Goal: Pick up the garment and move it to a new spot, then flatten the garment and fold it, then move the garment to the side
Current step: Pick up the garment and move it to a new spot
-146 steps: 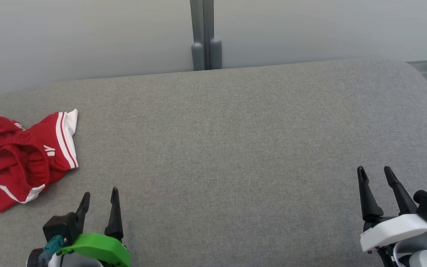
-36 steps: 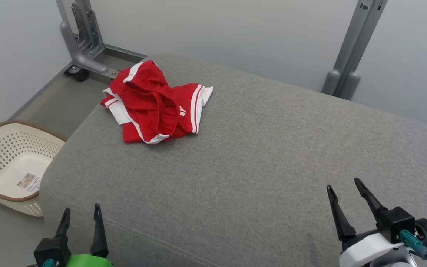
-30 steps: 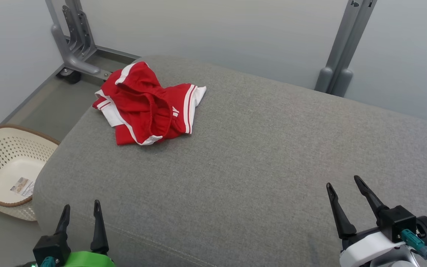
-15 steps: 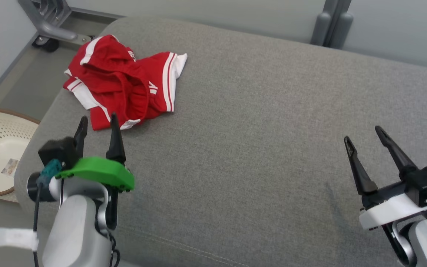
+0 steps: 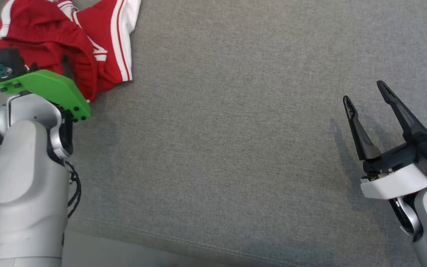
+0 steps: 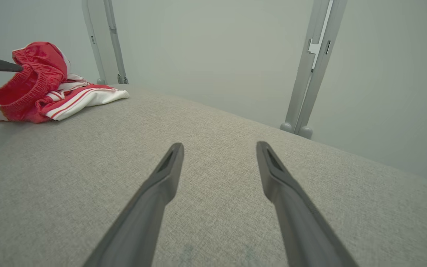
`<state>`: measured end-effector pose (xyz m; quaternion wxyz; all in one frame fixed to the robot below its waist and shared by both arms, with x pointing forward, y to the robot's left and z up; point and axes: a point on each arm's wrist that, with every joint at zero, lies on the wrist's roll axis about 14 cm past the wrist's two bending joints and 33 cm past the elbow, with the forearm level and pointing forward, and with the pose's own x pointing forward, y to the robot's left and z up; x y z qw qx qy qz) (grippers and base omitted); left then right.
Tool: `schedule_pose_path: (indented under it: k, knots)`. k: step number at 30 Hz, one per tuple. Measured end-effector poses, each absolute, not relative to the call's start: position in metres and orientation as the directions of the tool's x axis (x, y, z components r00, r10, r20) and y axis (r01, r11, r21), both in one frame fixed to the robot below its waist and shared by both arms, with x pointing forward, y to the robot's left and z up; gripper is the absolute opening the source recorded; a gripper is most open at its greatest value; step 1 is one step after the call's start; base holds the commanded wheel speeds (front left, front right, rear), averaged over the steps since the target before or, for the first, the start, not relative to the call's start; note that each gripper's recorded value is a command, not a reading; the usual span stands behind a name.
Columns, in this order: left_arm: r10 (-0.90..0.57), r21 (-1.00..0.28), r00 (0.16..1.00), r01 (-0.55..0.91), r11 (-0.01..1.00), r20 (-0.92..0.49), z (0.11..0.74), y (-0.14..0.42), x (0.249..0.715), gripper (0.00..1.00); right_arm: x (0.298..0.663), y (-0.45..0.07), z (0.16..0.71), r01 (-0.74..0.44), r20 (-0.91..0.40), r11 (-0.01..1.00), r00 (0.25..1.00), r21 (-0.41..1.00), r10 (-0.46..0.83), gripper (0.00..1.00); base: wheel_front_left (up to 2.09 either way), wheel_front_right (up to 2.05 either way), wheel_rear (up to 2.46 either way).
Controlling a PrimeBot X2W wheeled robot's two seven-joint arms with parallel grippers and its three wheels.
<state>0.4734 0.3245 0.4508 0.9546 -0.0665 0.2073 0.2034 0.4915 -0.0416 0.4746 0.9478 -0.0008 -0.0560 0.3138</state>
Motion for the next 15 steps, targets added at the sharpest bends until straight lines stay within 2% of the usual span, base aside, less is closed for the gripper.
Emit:
schedule_pose_path:
  k: [2, 7, 8, 9, 10, 15]
  knots:
    - [0.385, -0.009, 0.804, -0.435, 0.900, -0.453, 0.439, 0.333, 0.476, 1.00, 0.493, -0.046, 0.467, -0.584, 0.093, 0.811, 0.807, -0.021, 0.584, 1.00, 0.00, 0.00, 0.00]
    - [0.333, -0.018, 0.760, -0.412, 0.911, -0.558, 0.399, 0.319, 0.483, 1.00, 0.493, -0.064, 0.454, -0.545, 0.062, 0.838, 0.836, -0.006, 0.545, 1.00, 0.00, 0.00, 0.00]
    - [0.328, -0.015, 0.750, -0.410, 0.912, -0.575, 0.391, 0.317, 0.482, 0.97, 0.493, -0.067, 0.451, -0.539, 0.055, 0.842, 0.841, -0.005, 0.538, 1.00, 0.00, 0.00, 0.00]
    - [0.321, -0.007, 0.735, -0.405, 0.914, -0.597, 0.384, 0.315, 0.481, 0.43, 0.493, -0.070, 0.449, -0.533, 0.048, 0.846, 0.845, -0.003, 0.533, 1.00, 0.00, 0.00, 0.00]
    - [0.315, 0.008, 0.723, -0.393, 0.919, -0.615, 0.377, 0.314, 0.480, 0.00, 0.492, -0.072, 0.447, -0.529, 0.042, 0.848, 0.848, -0.002, 0.529, 1.00, 0.00, 0.00, 0.00]
    - [0.312, 0.002, 0.765, -0.376, 0.927, -0.564, 0.387, 0.312, 0.491, 0.00, 0.489, -0.080, 0.444, -0.509, 0.026, 0.861, 0.860, -0.002, 0.509, 1.00, 0.00, 0.00, 0.00]
